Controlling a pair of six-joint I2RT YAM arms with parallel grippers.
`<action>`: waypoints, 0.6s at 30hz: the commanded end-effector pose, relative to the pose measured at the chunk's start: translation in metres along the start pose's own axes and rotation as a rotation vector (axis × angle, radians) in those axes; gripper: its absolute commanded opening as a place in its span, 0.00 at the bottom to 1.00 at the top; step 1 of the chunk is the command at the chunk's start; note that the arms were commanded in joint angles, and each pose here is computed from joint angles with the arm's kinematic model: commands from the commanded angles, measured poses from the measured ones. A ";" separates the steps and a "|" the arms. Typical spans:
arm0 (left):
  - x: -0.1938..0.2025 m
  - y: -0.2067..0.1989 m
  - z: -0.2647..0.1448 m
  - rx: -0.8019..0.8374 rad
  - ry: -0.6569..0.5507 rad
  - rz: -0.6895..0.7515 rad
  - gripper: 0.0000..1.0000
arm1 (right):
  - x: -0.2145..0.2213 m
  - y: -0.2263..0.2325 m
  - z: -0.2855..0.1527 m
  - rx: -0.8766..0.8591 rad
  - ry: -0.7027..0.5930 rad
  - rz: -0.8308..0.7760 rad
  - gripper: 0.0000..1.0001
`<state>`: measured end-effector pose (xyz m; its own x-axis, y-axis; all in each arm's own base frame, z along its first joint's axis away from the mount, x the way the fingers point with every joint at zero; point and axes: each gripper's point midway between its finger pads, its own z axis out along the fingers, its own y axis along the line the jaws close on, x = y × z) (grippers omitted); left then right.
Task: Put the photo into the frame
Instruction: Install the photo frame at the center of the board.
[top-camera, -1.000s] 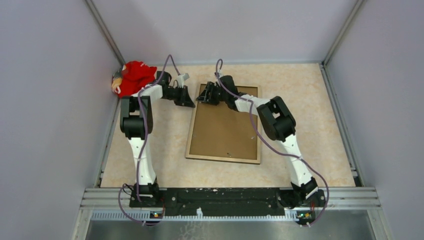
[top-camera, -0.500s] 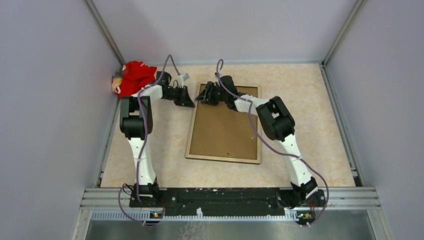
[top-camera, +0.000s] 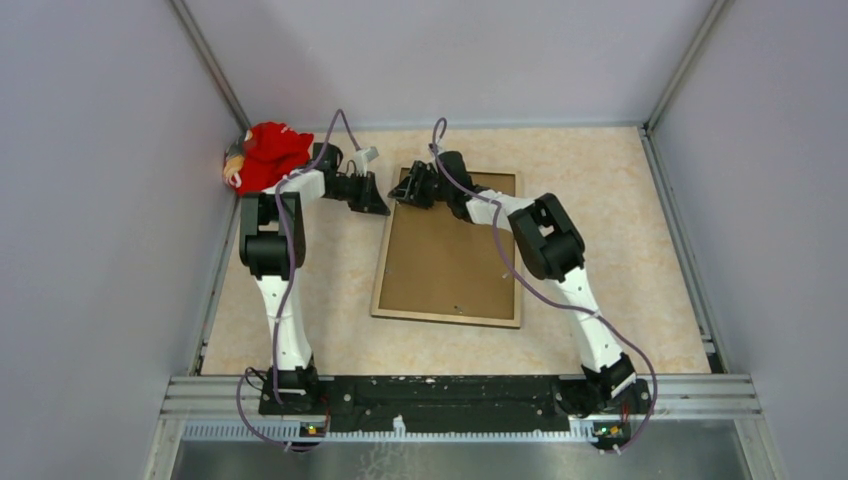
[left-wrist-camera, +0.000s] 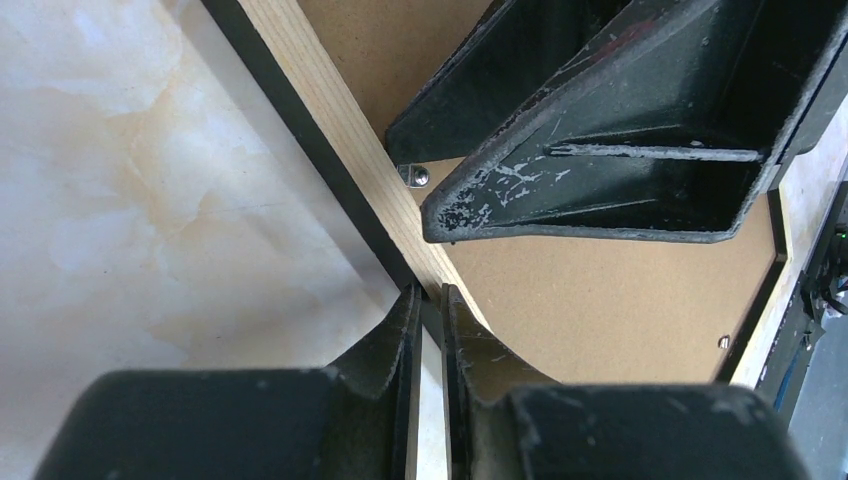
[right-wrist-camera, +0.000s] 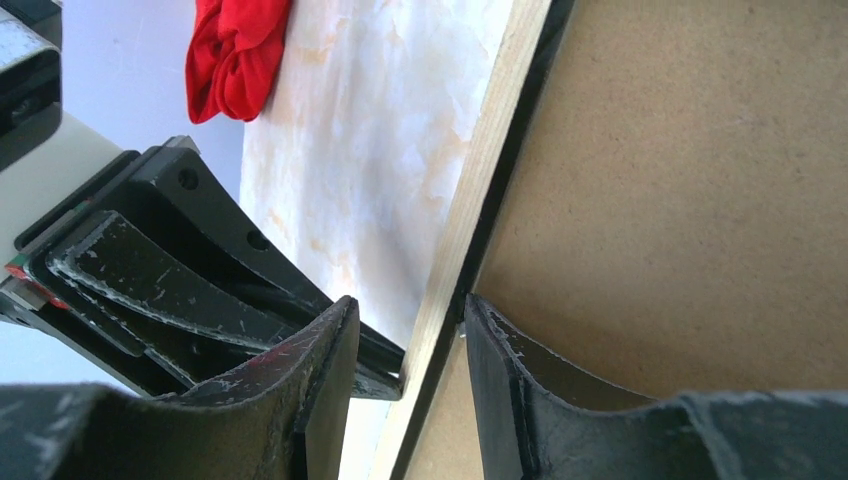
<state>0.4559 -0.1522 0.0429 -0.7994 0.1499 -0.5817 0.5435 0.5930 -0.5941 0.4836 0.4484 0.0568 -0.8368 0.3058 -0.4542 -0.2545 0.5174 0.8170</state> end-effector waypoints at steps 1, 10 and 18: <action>0.025 -0.005 0.003 -0.008 0.070 -0.025 0.15 | 0.023 -0.014 0.010 0.036 0.052 0.009 0.44; 0.025 -0.006 0.002 -0.006 0.072 -0.025 0.15 | 0.021 -0.001 0.010 -0.008 0.077 -0.017 0.45; 0.020 -0.018 -0.012 -0.006 0.068 0.001 0.18 | 0.031 0.030 0.009 -0.075 0.165 -0.076 0.48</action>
<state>0.4507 -0.1511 0.0437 -0.7998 0.1617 -0.5781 0.5469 0.5933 -0.5907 0.4791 0.4559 0.0611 -0.8555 0.2494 -0.4538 -0.2871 0.5010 0.8165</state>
